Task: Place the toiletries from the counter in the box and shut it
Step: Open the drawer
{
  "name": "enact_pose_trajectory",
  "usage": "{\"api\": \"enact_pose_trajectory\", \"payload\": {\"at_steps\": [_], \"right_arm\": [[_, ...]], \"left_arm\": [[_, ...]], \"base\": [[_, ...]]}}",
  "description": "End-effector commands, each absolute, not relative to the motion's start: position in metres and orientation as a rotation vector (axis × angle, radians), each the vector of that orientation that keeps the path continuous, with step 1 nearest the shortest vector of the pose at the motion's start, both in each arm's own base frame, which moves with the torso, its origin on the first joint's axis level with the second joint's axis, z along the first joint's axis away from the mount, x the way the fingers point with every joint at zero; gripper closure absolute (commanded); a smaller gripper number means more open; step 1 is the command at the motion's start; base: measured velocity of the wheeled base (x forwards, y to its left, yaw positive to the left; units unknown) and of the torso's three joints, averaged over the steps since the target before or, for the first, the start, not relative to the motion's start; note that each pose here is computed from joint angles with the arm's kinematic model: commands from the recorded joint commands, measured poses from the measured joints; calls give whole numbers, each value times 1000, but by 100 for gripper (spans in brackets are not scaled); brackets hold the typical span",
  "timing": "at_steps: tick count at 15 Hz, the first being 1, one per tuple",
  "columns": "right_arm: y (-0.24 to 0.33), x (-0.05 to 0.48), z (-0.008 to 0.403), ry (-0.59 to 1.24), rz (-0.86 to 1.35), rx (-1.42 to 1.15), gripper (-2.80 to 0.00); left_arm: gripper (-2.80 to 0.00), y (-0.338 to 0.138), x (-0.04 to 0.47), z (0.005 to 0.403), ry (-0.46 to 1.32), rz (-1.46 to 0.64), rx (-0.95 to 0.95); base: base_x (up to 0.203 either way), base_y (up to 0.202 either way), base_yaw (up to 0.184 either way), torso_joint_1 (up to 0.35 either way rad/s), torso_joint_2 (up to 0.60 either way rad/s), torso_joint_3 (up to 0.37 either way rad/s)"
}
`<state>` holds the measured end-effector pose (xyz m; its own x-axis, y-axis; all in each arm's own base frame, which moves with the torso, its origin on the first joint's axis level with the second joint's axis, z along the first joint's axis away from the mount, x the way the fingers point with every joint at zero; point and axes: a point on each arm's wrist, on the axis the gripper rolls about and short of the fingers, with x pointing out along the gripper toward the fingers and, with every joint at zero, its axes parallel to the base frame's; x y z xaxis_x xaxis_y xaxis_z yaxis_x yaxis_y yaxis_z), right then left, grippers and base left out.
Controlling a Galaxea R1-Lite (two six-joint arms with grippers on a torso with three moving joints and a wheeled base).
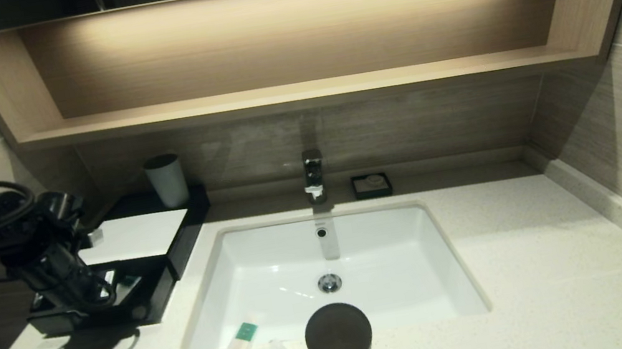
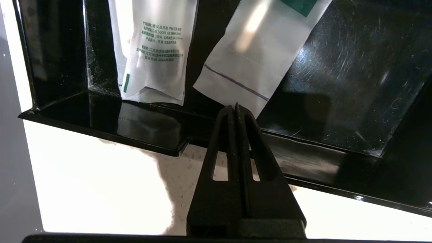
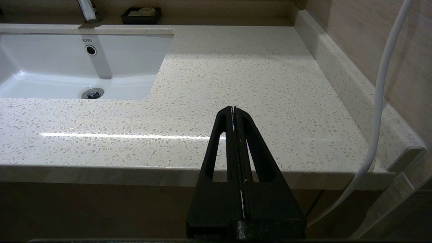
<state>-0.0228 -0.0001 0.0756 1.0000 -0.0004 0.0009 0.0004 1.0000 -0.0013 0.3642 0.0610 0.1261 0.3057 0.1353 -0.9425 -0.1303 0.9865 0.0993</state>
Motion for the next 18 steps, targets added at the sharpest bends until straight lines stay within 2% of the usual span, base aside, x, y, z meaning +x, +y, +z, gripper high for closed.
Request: {"api": "enact_pose_trajectory", "payload": {"at_steps": [1, 10, 18], "right_arm": [[0, -23, 75, -1, 0, -2, 0], [0, -23, 75, 0, 0, -2, 0], [0, -23, 75, 0, 0, -2, 0]], "left_arm": [[0, 62, 360, 133, 1245, 180, 3], [0, 64, 339, 131, 1293, 190, -5], [0, 62, 329, 144, 1259, 193, -6]], "base": [[0, 0, 0, 0, 0, 0], [0, 0, 0, 0, 0, 0], [0, 0, 0, 0, 0, 0]]}}
